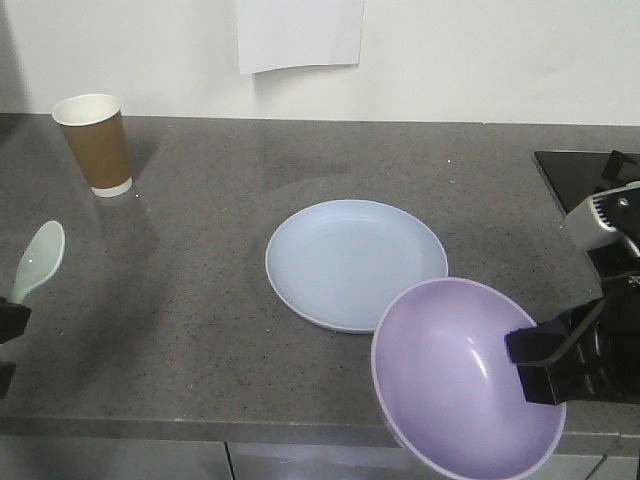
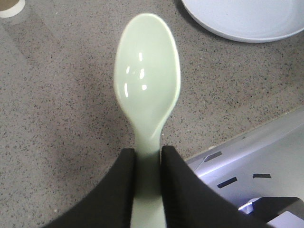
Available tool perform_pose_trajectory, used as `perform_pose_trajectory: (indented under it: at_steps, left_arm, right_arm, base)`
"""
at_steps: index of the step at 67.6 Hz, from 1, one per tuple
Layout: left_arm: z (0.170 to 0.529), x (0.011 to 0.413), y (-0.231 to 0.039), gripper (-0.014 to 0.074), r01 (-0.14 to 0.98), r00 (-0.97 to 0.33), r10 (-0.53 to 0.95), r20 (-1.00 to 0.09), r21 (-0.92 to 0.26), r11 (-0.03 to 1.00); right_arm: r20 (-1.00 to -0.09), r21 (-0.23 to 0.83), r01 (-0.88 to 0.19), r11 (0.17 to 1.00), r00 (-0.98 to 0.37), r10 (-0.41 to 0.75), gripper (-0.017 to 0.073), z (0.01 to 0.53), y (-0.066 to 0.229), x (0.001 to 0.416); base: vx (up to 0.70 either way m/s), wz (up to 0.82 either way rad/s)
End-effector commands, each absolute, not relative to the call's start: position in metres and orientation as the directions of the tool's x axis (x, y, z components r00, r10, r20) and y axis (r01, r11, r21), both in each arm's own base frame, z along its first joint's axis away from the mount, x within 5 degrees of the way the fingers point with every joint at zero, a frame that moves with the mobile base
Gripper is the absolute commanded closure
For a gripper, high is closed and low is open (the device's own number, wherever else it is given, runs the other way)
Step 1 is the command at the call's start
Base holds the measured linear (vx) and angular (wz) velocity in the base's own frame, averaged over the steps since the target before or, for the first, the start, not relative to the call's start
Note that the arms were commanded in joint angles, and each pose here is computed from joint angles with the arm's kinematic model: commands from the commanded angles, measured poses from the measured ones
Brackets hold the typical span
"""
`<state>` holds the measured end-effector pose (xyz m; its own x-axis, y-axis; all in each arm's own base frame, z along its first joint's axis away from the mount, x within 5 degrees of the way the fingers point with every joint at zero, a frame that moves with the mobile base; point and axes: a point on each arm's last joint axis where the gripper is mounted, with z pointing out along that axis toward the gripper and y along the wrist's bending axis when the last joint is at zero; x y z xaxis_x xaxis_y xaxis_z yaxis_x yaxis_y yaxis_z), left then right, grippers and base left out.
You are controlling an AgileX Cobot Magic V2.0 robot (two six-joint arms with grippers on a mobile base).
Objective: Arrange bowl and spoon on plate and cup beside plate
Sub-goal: 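Drive the base up to the counter in front of the light blue plate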
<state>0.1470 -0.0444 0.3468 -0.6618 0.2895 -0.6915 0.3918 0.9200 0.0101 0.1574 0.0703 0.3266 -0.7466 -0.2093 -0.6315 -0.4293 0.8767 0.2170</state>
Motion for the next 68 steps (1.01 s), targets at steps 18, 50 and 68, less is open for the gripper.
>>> perform_pose_trajectory:
  at_steps: [18, 50, 68]
  left_arm:
    - [0.3597, 0.1480, -0.0463, 0.0493, 0.390, -0.604, 0.261, -0.753, 0.006, 0.921]
    - [0.3597, 0.1480, -0.0463, 0.0493, 0.389, -0.605, 0.260, -0.753, 0.005, 0.921]
    - [0.3597, 0.1480, -0.0463, 0.0493, 0.389, -0.605, 0.260, -0.753, 0.005, 0.921]
  right_arm:
    - [-0.695, 0.215, -0.437, 0.873, -0.697, -0.178, 0.0560, 0.3400, 0.0713, 0.1593]
    - [-0.695, 0.215, -0.437, 0.873, -0.697, -0.178, 0.0560, 0.3400, 0.0713, 0.1593]
    - [-0.693, 0.215, -0.438, 0.873, -0.698, -0.179, 0.0560, 0.3399, 0.0714, 0.1591]
  base:
    - [0.05, -0.02]
    - [0.04, -0.01]
    - [0.04, 0.00]
